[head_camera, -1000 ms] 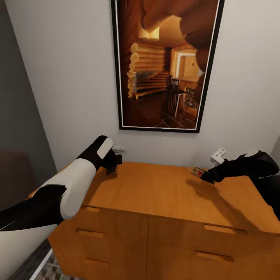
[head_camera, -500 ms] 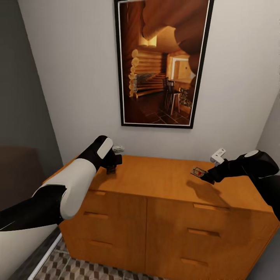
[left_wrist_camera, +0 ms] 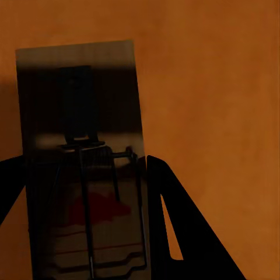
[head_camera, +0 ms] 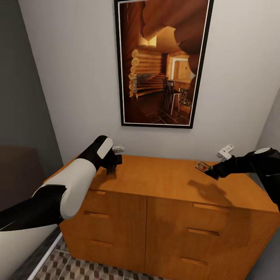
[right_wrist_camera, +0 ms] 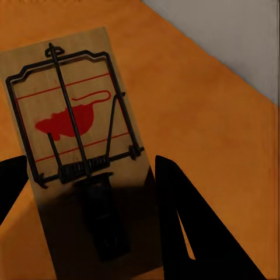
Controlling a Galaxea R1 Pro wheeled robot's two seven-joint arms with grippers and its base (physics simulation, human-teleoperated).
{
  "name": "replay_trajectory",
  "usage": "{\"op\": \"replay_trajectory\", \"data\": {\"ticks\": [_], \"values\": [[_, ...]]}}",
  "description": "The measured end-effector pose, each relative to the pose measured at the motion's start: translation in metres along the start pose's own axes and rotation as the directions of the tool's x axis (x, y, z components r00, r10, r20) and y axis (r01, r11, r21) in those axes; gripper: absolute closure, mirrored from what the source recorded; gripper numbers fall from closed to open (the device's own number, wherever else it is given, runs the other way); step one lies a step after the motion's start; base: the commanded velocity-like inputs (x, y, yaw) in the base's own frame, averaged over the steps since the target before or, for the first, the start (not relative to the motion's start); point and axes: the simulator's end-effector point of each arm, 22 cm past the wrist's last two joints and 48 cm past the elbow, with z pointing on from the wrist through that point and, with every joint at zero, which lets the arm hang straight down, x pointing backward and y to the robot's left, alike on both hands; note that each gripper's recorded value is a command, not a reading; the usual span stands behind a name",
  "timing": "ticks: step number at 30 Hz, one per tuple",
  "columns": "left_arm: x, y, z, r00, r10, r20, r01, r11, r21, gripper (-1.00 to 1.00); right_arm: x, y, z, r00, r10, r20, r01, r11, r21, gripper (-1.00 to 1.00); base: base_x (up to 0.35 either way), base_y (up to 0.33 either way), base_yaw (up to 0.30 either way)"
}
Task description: Take the four mousetraps from the cabinet in the bathroom and place them on the bathroom floor. Make sure all four end up on the same floor surface, and ensure that at least two of them are either under or directly next to the same bathroom sink.
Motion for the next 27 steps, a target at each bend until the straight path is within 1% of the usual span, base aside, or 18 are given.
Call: {"op": "replay_trajectory", "data": {"ticks": [4, 11, 14, 17, 22, 25, 27], "values": [[0.0, -0.001, 0.0, 1.0, -0.001, 0.0, 0.001, 1.0, 0.005, 1.0, -0.001, -0.005, -0.003, 1.0, 0.012, 0.008, -0.012, 1.0, 0.009, 1.0, 0.0, 0.0, 0.0], [0.0, -0.001, 0.0, 1.0, 0.0, -0.001, 0.0, 1.0, 0.007, 1.0, -0.002, -0.004, -0.001, 1.0, 0.018, 0.011, -0.018, 1.0, 0.009, 1.0, 0.0, 0.0, 0.0], [0.0, -0.002, 0.0, 1.0, 0.0, 0.0, 0.0, 1.0, 0.007, 1.0, -0.002, -0.007, 0.0, 1.0, 0.019, 0.011, -0.019, 0.999, 0.026, 1.0, 0.0, 0.0, 0.0], [0.0, -0.002, 0.0, 1.0, 0.0, 0.0, 0.0, 1.0, 0.007, 1.0, -0.002, -0.008, 0.0, 1.0, 0.019, 0.011, -0.02, 0.999, 0.031, 1.0, -0.011, 0.0, 0.0], [0.0, -0.001, 0.001, 1.0, 0.0, -0.002, 0.0, 1.0, 0.007, 1.0, -0.002, -0.009, 0.0, 1.0, 0.019, 0.011, -0.02, 0.999, 0.034, 1.0, -0.194, 0.0, 0.0], [0.0, -0.001, 0.001, 1.0, 0.0, -0.002, 0.0, 1.0, 0.007, 1.0, -0.002, -0.012, 0.001, 1.0, 0.019, 0.011, -0.02, 0.999, 0.05, 1.0, -0.314, 0.0, 0.0], [0.0, -0.001, 0.001, 1.0, 0.0, -0.002, 0.0, 1.0, 0.007, 1.0, -0.002, -0.021, 0.0, 1.0, 0.02, 0.012, -0.021, 0.995, 0.092, 1.0, -0.34, 0.0, 0.0]]}}
